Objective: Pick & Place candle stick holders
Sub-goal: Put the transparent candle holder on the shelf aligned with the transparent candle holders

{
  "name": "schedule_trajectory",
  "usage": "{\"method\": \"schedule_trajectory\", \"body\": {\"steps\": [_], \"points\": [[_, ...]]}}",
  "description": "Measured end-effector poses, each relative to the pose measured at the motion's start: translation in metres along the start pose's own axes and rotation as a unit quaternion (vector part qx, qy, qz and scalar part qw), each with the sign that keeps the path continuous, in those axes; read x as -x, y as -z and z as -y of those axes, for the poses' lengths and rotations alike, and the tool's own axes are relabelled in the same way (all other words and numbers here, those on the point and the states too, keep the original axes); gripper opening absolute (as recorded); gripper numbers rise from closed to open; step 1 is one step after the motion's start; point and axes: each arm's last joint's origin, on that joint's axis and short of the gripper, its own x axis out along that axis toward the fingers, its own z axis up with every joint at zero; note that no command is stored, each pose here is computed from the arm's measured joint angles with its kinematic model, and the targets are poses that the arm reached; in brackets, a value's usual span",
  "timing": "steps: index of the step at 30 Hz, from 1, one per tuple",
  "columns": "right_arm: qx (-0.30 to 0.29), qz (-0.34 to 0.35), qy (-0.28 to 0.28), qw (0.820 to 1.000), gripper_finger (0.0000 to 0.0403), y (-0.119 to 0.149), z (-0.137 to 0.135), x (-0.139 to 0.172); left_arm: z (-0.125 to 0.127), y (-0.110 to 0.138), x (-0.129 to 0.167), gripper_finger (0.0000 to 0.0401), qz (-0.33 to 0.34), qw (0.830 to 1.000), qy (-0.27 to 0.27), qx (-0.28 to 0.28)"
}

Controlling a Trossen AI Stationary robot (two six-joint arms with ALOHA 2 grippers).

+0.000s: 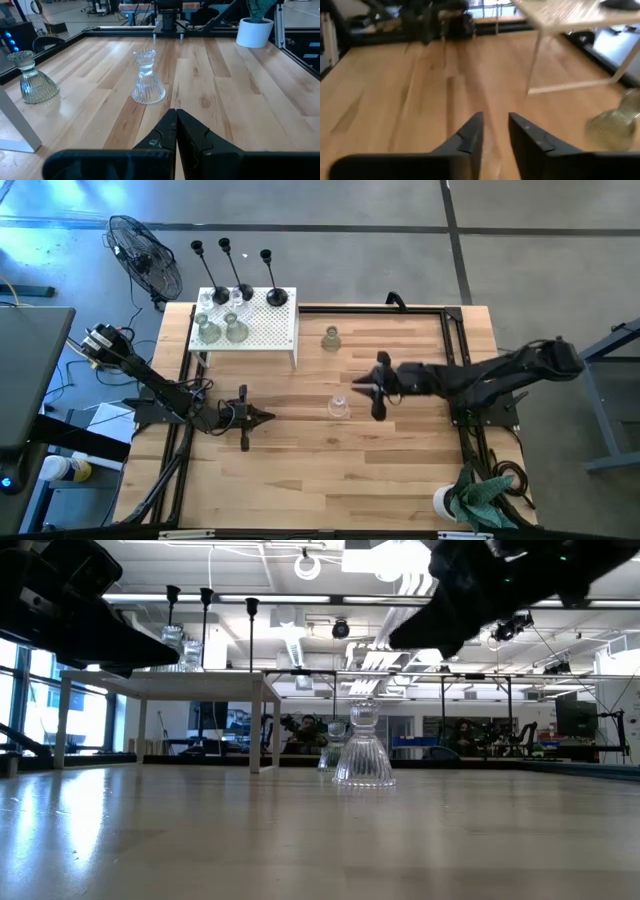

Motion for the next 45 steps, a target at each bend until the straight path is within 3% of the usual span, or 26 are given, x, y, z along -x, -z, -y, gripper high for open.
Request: {"method": "schedule_trajectory", "body": {"steps": [10,19,25,36,45], "points": [[-0.009,-0.008,0.003,1.000,0.0237,0.029,-0.033,-0.003,-0.002,0.003,0.000,0.0001,-0.009,0.999,-0.032,0.001],[-0.018,-0.009,-0.001,1.000,0.0298,0.054,-0.040,-0.035,-0.003,0.004,0.000,0.0001,-0.011,0.999,-0.033,0.001],[-0.020,-0.003,0.032,0.999,0.0302,0.063,-0.035,-0.046,-0.003,0.004,0.000,0.0001,-0.012,0.999,-0.034,-0.001],[-0.024,-0.011,0.029,0.999,0.0299,0.064,-0.028,-0.069,-0.003,0.004,0.000,0.0001,-0.013,0.999,-0.034,-0.001],[-0.024,-0.017,0.024,0.999,0.0208,0.065,-0.028,-0.070,-0.003,0.004,0.000,0.0001,-0.014,0.999,-0.034,-0.002]]}}
